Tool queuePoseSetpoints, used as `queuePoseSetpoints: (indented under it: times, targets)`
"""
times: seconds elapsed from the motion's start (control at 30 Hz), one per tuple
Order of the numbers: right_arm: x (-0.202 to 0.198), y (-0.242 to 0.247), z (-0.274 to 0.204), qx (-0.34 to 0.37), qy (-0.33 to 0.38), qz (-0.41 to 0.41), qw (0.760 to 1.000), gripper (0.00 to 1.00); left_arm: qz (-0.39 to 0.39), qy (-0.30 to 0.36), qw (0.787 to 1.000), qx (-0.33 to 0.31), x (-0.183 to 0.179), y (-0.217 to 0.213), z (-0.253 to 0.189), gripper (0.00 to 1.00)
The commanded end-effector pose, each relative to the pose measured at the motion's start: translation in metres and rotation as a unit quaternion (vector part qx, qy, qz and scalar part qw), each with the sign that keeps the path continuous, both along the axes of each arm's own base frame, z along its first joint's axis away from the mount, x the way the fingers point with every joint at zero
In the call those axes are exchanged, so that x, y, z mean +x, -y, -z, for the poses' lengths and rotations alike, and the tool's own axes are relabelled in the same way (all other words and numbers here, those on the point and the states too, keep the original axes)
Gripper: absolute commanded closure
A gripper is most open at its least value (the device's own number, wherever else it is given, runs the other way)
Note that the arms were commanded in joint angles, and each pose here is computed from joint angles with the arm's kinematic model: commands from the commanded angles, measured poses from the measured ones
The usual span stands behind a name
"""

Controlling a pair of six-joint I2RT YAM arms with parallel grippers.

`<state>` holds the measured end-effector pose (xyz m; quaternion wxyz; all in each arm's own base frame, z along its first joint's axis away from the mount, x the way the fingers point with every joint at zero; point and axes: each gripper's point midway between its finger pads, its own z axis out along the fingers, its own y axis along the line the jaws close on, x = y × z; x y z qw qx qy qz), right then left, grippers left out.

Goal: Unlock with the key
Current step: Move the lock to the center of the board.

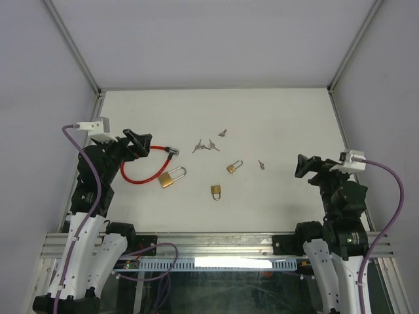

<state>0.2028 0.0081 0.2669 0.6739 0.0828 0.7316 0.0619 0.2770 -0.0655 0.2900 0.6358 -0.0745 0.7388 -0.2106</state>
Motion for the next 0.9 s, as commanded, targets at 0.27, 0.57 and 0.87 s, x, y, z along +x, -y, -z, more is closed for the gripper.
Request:
queuePoseSetpoints:
  times: [0.27, 0.57, 0.87]
  targets:
    - [-0.007, -0.005, -0.027, 0.002, 0.060, -0.017, 0.998, 0.00, -0.046, -0.079, 0.995, -0.043, 0.026, -0.007, 0.015, 0.01]
    - [-0.015, -0.009, -0.032, 0.001, 0.081, -0.031, 0.996, 0.01, -0.062, -0.206, 0.974, -0.077, 0.049, 0.000, 0.063, 0.01]
    - [-0.022, -0.013, -0.036, 0.003, 0.100, -0.043, 0.994, 0.01, -0.143, -0.334, 0.923, -0.124, 0.075, -0.004, 0.116, 0.01]
